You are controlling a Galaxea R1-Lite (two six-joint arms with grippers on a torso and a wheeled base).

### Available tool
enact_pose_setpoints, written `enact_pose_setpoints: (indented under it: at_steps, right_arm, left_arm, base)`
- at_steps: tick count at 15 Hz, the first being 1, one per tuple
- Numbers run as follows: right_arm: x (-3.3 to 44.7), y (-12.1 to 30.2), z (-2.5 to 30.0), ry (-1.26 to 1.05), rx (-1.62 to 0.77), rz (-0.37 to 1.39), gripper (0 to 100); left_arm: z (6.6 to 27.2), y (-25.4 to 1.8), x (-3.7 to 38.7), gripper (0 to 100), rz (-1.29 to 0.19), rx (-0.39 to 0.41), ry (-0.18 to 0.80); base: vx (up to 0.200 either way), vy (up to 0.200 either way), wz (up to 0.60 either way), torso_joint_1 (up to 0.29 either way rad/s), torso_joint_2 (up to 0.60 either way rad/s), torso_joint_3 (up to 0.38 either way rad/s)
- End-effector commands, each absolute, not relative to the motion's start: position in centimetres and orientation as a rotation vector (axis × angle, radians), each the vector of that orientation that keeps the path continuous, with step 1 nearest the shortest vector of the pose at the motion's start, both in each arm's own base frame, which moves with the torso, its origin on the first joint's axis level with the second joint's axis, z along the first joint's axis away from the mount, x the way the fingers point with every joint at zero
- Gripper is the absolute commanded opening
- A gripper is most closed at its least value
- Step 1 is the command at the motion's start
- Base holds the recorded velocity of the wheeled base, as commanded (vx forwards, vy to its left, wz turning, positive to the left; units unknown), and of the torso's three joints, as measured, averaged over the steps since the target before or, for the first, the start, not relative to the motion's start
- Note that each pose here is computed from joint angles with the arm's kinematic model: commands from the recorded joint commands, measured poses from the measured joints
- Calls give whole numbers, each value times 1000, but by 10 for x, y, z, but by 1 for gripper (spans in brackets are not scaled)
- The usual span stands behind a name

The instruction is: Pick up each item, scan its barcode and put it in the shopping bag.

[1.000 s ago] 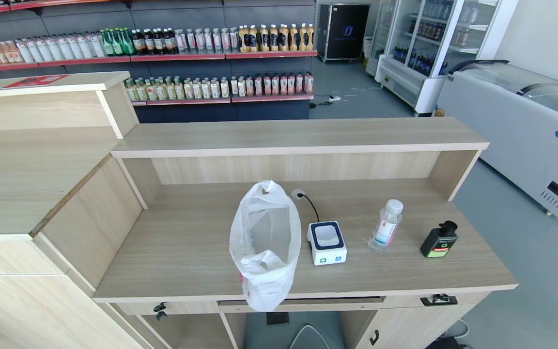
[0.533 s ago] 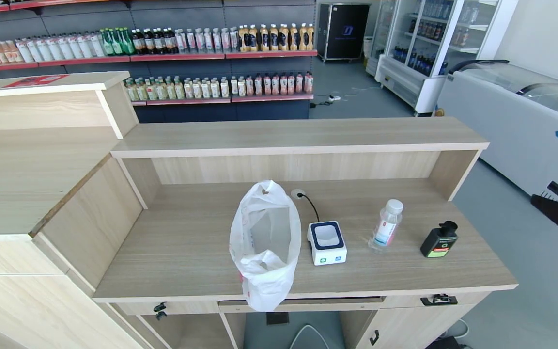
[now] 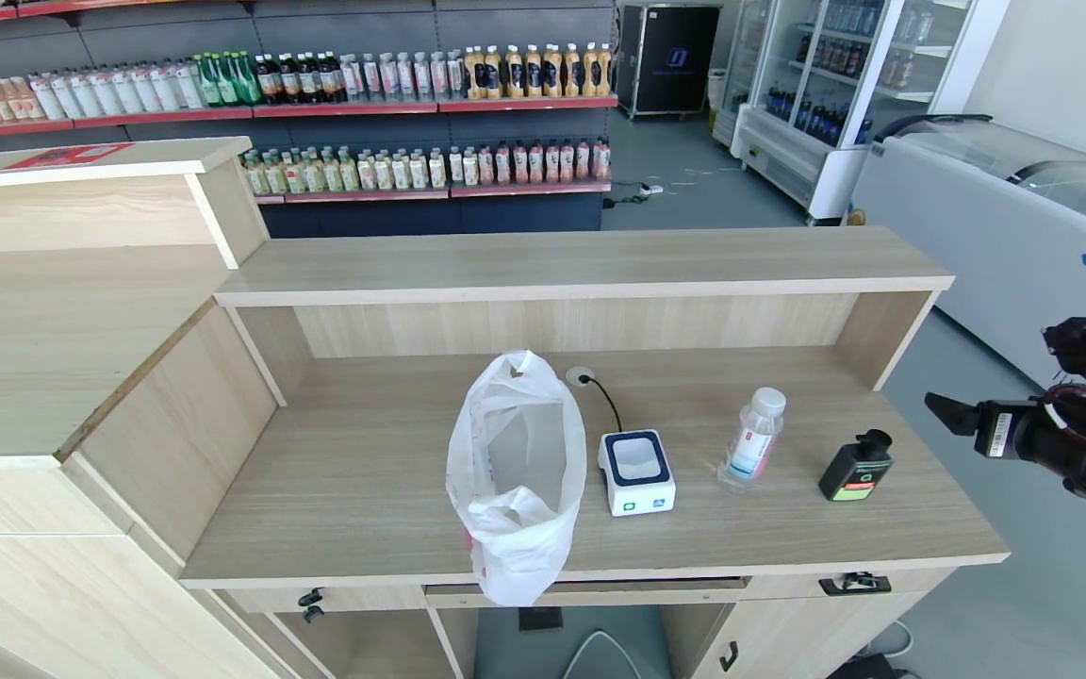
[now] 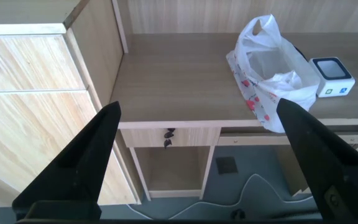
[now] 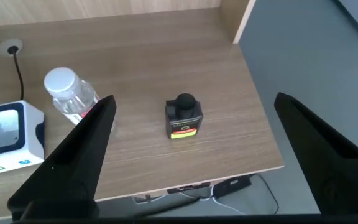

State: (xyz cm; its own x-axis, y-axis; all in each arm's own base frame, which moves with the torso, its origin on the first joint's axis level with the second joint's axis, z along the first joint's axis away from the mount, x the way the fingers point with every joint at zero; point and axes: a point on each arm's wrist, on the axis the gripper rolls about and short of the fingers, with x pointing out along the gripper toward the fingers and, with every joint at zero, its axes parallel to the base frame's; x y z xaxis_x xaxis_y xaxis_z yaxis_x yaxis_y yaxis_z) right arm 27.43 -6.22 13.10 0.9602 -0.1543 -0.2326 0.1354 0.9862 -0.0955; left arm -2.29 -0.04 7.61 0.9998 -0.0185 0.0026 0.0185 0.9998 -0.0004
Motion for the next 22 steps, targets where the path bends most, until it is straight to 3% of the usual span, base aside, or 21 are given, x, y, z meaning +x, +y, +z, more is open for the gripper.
enact_pose_setpoints:
  at_steps: [1, 12, 22]
  right_arm:
    - [293, -67, 75, 381, -68, -135, 100]
    - [330, -17, 23, 322, -188, 71, 100]
    - [367, -9, -2, 258, -275, 203, 100]
  left_arm:
    - [76, 0, -23, 100, -18, -2, -3]
    - [76, 0, -23, 100, -18, -2, -3]
    - [76, 0, -23, 100, -18, -2, -3]
  base:
    - [0, 0, 0, 0, 0, 0]
    - [0, 0, 0, 0, 0, 0]
    - [0, 0, 0, 0, 0, 0]
